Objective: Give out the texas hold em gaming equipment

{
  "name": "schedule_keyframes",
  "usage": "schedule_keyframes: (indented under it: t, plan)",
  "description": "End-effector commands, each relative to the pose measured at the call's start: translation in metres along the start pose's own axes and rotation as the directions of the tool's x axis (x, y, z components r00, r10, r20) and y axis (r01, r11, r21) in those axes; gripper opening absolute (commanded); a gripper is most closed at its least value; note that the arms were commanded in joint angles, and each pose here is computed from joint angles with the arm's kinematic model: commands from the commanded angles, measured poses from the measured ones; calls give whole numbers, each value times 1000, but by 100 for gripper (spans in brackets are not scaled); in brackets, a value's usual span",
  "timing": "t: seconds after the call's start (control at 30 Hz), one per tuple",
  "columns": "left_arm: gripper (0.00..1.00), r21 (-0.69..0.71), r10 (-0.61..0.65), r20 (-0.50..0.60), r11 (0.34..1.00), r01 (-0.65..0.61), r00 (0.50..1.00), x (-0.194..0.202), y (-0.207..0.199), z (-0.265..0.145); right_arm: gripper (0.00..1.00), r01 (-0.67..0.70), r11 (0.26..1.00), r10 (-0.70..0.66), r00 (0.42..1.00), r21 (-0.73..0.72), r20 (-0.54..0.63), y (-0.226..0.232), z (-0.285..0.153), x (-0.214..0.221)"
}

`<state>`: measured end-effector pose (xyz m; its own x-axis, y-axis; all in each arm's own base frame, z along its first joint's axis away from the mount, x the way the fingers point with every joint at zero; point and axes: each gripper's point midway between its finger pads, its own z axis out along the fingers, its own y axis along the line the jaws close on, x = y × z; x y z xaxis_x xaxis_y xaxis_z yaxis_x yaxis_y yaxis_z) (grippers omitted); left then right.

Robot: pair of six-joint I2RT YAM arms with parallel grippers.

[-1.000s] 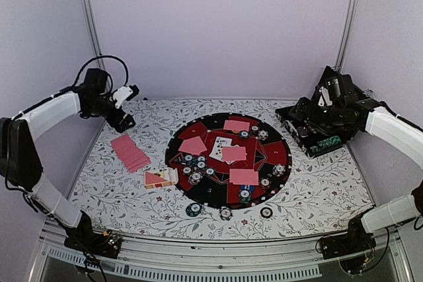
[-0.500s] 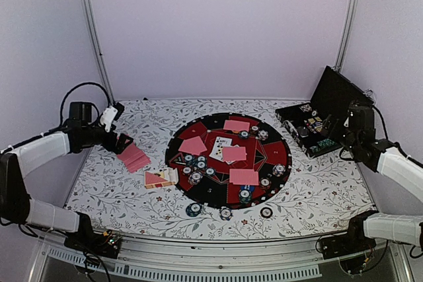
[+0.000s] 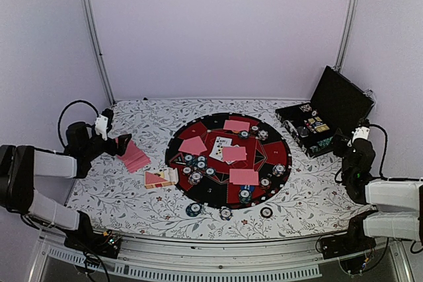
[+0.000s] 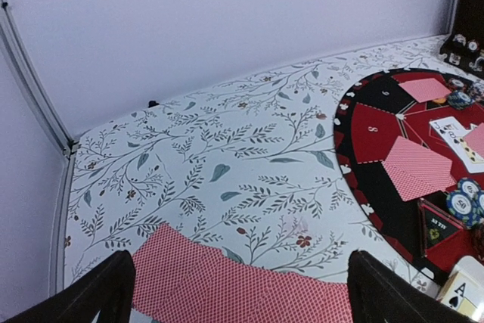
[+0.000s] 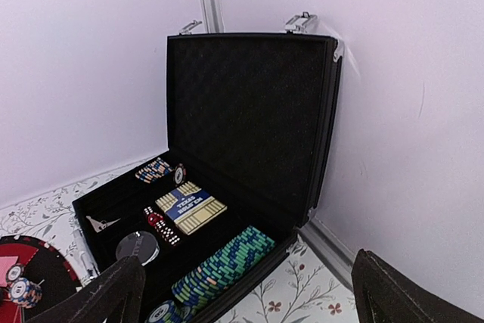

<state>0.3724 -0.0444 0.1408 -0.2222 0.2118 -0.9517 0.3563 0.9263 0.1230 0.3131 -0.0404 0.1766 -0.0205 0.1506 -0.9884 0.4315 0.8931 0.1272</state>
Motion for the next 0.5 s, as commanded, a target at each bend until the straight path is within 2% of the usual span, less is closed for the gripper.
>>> schedule_keyframes:
  t: [0.0,0.27,0.47]
  plan:
    - [100,-39,1,159,999,5,987,-24,14,1,99,-7,1000,6,980,5,198,1,0,-33]
    - [100,-19,-55,157,998,58,986,-12,20,22,99,99,991,-81,979,-89,188,24,13,-12]
    - [100,-65,-43,209,996,57,977,-13,22,8,99,167,960,-121,971,-224,208,47,19,-2]
